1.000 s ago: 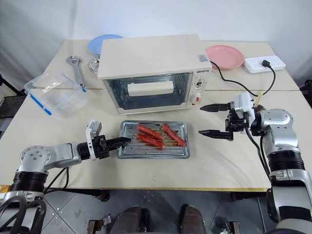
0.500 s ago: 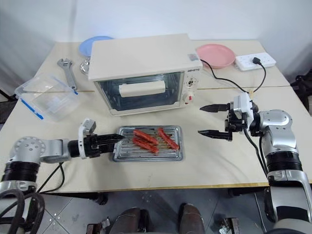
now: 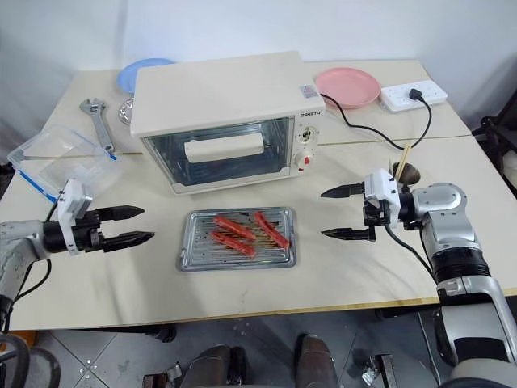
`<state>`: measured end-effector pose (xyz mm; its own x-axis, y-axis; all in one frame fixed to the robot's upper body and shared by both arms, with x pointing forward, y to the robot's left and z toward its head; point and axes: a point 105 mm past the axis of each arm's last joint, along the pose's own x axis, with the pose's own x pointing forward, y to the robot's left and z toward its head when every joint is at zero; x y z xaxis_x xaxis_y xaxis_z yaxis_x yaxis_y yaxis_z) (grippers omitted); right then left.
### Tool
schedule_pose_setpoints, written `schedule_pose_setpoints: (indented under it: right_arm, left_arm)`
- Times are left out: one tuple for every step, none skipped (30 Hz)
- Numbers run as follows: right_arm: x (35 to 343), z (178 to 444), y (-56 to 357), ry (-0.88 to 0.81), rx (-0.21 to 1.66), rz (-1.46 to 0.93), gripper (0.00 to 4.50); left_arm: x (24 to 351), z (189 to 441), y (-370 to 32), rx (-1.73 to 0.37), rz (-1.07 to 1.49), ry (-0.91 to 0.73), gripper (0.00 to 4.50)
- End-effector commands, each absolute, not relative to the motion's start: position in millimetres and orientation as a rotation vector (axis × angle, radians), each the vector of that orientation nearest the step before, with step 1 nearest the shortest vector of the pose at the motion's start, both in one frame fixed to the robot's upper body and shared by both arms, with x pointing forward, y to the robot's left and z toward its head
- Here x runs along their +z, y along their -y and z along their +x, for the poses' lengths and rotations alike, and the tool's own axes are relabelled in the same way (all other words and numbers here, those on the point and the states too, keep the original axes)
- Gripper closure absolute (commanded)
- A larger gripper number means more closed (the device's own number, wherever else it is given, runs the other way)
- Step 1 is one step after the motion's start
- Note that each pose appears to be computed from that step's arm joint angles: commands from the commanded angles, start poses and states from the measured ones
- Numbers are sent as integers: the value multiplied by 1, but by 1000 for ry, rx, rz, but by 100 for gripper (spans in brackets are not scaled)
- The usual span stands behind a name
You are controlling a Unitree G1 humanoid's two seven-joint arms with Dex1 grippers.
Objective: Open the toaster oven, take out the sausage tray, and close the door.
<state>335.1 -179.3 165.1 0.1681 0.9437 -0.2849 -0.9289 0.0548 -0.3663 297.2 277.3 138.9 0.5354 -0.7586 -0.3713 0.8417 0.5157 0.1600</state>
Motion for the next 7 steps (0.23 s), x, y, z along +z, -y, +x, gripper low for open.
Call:
schedule_pose_setpoints:
  right_arm:
    - [170,336,175,72,1442,-583,0]
    - [170,337,175,73,1435,-586,0]
    - [168,338,175,66,1417,-585,0]
    - [165,339,176,58,1396,-590,0]
    - [163,339,177,52,1380,-595,0]
    - [161,340,178,50,1350,-579,0]
    - [161,340,178,49,1331,-567,0]
  left_arm:
    - [124,282,-290,-1069,541,-296,4]
    - [122,281,-292,-1083,556,-299,4]
    - [119,281,-295,-1078,577,-313,4]
    - [118,283,-296,-1065,558,-304,4]
    - [118,284,-296,-1057,543,-296,4]
    - [122,287,-294,-1054,486,-277,4]
    - [125,289,-292,-1056,444,-261,4]
